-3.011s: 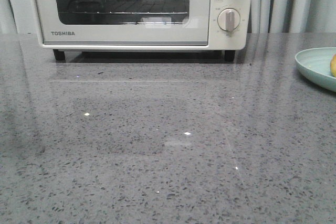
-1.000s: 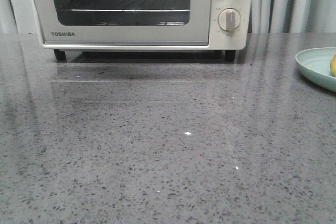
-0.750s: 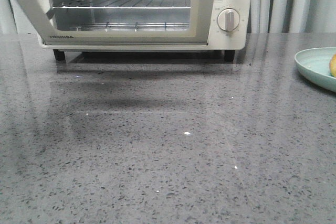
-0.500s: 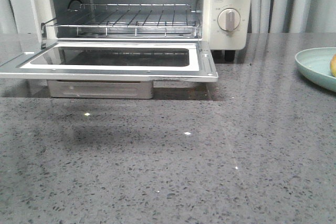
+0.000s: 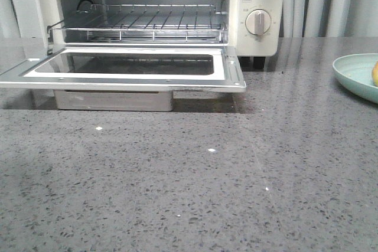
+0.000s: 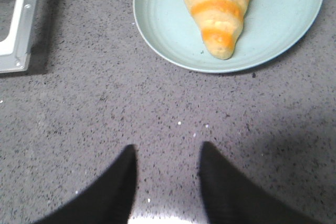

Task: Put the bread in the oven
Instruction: 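Move the right gripper above the bread roll on the plate, then grasp the striped bread roll with the right gripper and lift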

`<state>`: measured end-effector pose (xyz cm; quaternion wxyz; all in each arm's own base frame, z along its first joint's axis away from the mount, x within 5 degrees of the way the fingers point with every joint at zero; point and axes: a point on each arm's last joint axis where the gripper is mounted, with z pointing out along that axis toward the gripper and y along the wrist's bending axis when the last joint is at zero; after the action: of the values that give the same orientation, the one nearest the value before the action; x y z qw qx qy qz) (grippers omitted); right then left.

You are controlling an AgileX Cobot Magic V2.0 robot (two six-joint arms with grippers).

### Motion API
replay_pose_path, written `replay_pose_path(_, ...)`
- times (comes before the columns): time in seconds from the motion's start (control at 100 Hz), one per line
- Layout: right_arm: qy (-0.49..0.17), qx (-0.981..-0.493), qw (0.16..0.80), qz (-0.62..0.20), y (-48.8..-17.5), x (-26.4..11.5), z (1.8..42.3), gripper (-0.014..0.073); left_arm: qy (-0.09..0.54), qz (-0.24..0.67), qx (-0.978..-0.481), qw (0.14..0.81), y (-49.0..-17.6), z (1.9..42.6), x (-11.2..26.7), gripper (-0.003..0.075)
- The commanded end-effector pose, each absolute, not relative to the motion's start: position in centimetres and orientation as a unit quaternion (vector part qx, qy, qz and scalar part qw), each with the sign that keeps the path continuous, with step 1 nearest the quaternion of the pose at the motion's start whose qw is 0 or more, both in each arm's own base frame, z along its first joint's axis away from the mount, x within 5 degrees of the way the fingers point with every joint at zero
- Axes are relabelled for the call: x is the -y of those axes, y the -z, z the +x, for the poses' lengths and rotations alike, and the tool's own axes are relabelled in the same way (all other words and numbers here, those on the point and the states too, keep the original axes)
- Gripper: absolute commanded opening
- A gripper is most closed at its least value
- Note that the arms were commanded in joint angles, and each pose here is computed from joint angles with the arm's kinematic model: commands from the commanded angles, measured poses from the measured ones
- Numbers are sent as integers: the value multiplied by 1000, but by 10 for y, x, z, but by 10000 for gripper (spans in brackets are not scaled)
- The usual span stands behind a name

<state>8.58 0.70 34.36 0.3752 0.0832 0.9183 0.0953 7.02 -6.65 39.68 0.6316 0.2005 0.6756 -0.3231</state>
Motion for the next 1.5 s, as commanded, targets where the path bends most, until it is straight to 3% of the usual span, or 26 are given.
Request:
replay_pose_path(0.0,-96,-903,408,91,-354,-3,105,414,337,193,-643,660,-411,60,58,-22)
replay_pose_path(0.56,-75,-923,367,85,-343,20,231,421,331,205,-655,648,-407,50,51,-22)
replay_pose_path(0.75,-57,-934,343,79,-337,28,264,375,331,205,-655,648,-407,50,51,-22)
replay_pose_path(1.491,-23,-966,249,66,-284,40,303,357,331,205,-655,648,-407,50,51,-22)
